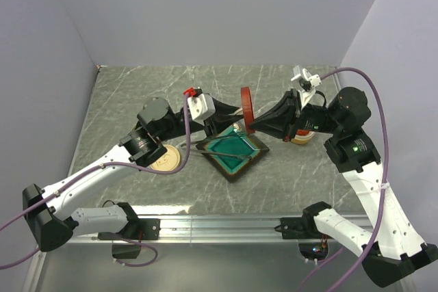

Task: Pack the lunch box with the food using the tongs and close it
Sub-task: Pass the lid of the lunch box from the right arm to the left

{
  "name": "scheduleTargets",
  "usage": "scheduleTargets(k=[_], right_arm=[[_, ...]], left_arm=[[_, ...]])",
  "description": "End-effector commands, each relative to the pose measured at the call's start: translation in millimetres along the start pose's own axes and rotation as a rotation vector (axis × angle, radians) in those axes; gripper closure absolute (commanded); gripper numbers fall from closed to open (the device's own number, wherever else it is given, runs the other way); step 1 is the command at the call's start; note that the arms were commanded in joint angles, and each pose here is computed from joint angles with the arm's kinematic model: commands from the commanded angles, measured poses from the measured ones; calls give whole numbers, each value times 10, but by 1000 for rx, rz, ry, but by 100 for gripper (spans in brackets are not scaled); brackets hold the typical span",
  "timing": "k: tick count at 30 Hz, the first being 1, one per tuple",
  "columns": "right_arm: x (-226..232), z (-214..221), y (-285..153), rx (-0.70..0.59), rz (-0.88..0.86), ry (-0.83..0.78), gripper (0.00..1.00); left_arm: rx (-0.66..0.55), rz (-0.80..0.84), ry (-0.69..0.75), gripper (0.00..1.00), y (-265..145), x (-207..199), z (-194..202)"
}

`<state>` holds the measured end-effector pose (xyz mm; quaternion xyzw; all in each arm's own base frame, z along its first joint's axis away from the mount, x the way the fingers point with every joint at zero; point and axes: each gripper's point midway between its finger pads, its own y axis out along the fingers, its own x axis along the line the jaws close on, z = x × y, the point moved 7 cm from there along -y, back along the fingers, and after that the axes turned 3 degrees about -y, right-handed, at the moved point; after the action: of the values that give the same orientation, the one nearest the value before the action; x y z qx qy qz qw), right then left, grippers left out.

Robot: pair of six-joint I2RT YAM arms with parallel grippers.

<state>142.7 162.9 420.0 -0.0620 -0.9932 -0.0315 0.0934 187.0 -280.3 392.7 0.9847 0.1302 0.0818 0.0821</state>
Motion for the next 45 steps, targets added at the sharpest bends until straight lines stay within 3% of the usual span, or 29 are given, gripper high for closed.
scheduleTargets(k=[1, 4, 5, 6, 9, 10, 14, 15, 17, 23, 29, 32, 38, 41, 45], right_arm=[[81, -106, 13, -40, -42, -29, 100], [-5, -51, 25, -23, -1, 9, 96], [-25, -50, 25, -22, 20, 11, 88], [-53, -43, 19, -19, 43, 21, 66], [-166, -27, -8, -14, 133, 38, 33], [-204, -25, -15, -13, 162, 36, 27], [-350, -57, -54, -24, 323, 45, 18], [-385, -82, -65, -37, 364, 43, 11], [-396, -133, -62, -59, 380, 61, 5], [-454, -124, -4, -81, 374, 129, 0], [-711, -18, -27, -74, 541, 167, 1], [-777, -1, -39, -73, 590, 168, 11], [-865, 35, -4, -69, 615, 230, 13], [-898, 106, 36, -49, 599, 247, 21], [-947, 193, 37, -14, 617, 253, 41]], left_arm=[[-57, 60, -6, 74, -7, -86, -212], [-24, 47, -25, 90, -18, -74, -220], [-10, 40, -34, 95, -17, -66, -215], [30, 23, -54, 100, -40, -55, -201], [153, -9, -101, 100, -67, -17, -113], [188, -23, -118, 100, -51, 4, -66], [342, -113, -170, 100, -42, 121, 72], [347, -142, -166, 100, -14, 168, -1], [449, -202, -189, 100, 19, 251, 164], [514, -220, -184, 100, 125, 343, 216], [503, -217, -198, 100, 175, 354, 187], [508, -223, -204, 100, 192, 364, 203], [512, -228, -213, 100, 241, 387, 234], [518, -236, -215, 100, 278, 407, 253], [516, -251, -205, 99, 291, 436, 233]])
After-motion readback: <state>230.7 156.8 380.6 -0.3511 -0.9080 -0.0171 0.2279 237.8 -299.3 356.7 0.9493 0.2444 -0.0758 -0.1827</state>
